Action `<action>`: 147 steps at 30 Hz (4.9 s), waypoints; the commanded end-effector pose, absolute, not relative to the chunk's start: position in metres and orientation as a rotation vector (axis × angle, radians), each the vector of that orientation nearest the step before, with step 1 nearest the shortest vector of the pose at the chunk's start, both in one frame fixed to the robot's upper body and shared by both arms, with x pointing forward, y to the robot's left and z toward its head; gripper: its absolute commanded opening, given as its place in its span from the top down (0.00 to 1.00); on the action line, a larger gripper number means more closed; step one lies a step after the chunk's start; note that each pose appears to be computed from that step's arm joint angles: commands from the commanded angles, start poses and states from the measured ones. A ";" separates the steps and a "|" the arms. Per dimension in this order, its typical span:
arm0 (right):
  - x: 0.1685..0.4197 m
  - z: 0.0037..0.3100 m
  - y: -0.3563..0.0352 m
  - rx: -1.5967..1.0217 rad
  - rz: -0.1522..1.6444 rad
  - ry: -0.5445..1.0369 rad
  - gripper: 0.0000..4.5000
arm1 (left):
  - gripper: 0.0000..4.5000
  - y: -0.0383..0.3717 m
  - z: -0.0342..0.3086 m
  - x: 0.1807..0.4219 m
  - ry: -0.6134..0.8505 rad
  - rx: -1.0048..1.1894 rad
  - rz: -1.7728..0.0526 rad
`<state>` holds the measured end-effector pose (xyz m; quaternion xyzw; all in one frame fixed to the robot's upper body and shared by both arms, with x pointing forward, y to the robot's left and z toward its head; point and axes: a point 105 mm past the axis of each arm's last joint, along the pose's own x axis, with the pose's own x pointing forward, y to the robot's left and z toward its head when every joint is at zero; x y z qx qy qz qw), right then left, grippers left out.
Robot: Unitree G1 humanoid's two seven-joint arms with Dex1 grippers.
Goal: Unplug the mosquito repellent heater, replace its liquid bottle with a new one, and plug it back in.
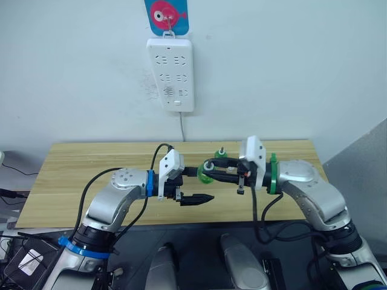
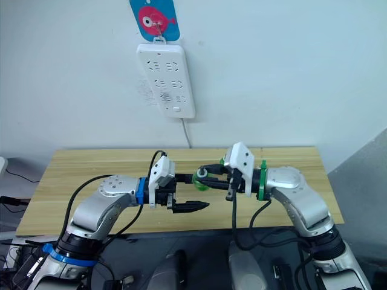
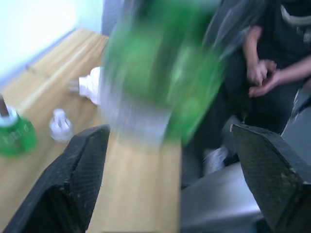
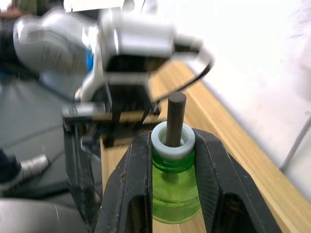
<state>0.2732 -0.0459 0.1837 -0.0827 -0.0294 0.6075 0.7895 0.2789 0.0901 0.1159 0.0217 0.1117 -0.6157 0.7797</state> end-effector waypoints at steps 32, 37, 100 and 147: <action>0.272 0.234 -0.063 0.871 1.071 0.130 0.82 | 0.06 0.062 0.205 0.266 0.164 -1.035 -1.188; 0.273 0.236 -0.063 0.885 1.065 0.128 0.82 | 0.06 0.064 0.205 0.264 0.168 -1.043 -1.189; 0.270 0.238 -0.054 0.905 1.110 0.139 0.82 | 0.09 0.063 0.204 0.264 0.190 -1.177 -1.170; 0.354 0.101 -0.190 -0.345 0.427 0.721 0.00 | 0.47 0.110 0.074 0.264 -0.074 0.502 -1.306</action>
